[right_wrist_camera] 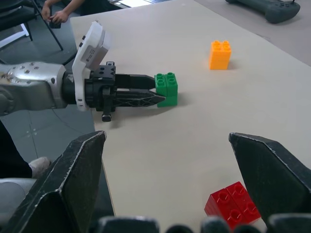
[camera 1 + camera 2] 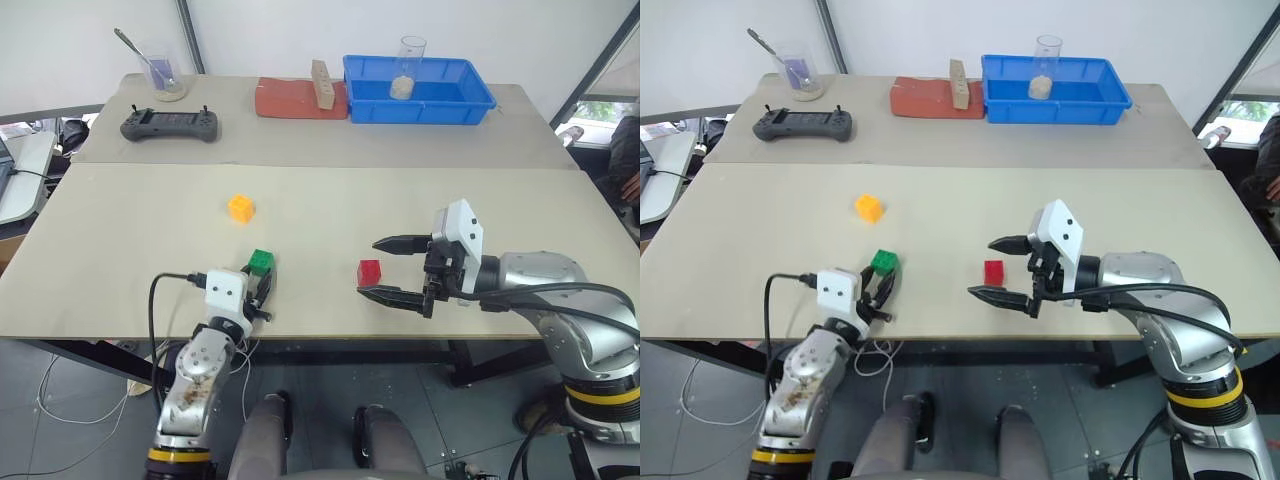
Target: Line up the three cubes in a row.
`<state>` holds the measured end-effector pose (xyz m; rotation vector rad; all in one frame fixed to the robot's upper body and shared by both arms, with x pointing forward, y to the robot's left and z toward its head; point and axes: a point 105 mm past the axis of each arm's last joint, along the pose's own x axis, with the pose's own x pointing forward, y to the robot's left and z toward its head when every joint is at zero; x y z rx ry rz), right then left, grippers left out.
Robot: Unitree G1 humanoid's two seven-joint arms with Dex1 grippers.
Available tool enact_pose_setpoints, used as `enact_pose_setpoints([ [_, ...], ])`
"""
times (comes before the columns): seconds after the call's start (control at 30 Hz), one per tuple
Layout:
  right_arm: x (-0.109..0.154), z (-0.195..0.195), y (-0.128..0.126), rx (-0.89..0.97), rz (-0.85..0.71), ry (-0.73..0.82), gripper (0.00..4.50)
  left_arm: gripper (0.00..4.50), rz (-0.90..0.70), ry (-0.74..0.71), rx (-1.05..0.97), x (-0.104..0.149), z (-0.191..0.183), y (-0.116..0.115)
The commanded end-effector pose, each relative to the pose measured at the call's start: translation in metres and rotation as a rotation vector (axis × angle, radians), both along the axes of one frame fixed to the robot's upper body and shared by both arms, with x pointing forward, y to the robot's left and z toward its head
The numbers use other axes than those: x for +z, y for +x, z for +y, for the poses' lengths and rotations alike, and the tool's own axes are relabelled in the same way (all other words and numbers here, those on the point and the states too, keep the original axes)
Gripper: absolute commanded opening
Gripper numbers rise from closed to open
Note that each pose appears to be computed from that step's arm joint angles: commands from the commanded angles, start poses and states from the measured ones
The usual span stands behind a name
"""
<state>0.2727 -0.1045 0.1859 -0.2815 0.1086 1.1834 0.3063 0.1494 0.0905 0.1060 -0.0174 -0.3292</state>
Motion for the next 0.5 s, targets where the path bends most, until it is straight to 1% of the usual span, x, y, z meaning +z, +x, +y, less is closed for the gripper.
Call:
enact_pose_setpoints([
  [0.03,0.017,-0.01,-0.004,-0.004,-0.072,-0.005,4.5,1.27,-0.048,0.015,-0.276,0.029,-0.011,0.001],
  [0.13,0.022,-0.017,-0.004,-0.006,-0.075,-0.025,4.5,1.27,0.007,0.047,-0.597,0.041,-0.021,0.0],
  [0.17,0.022,-0.018,-0.003,-0.007,-0.076,-0.028,4.5,1.27,0.022,0.055,-0.663,0.042,-0.023,-0.001],
  [0.27,0.021,-0.021,-0.001,-0.016,-0.071,-0.035,4.5,1.27,0.068,0.135,-0.889,0.036,-0.034,0.003],
  [0.4,0.017,-0.024,0.001,-0.03,-0.064,-0.044,4.5,1.27,0.102,0.2,-1.025,0.024,-0.045,0.018],
  [0.5,0.015,-0.026,-0.002,-0.041,-0.061,-0.049,4.5,1.27,0.107,0.243,-1.073,0.014,-0.05,0.028],
])
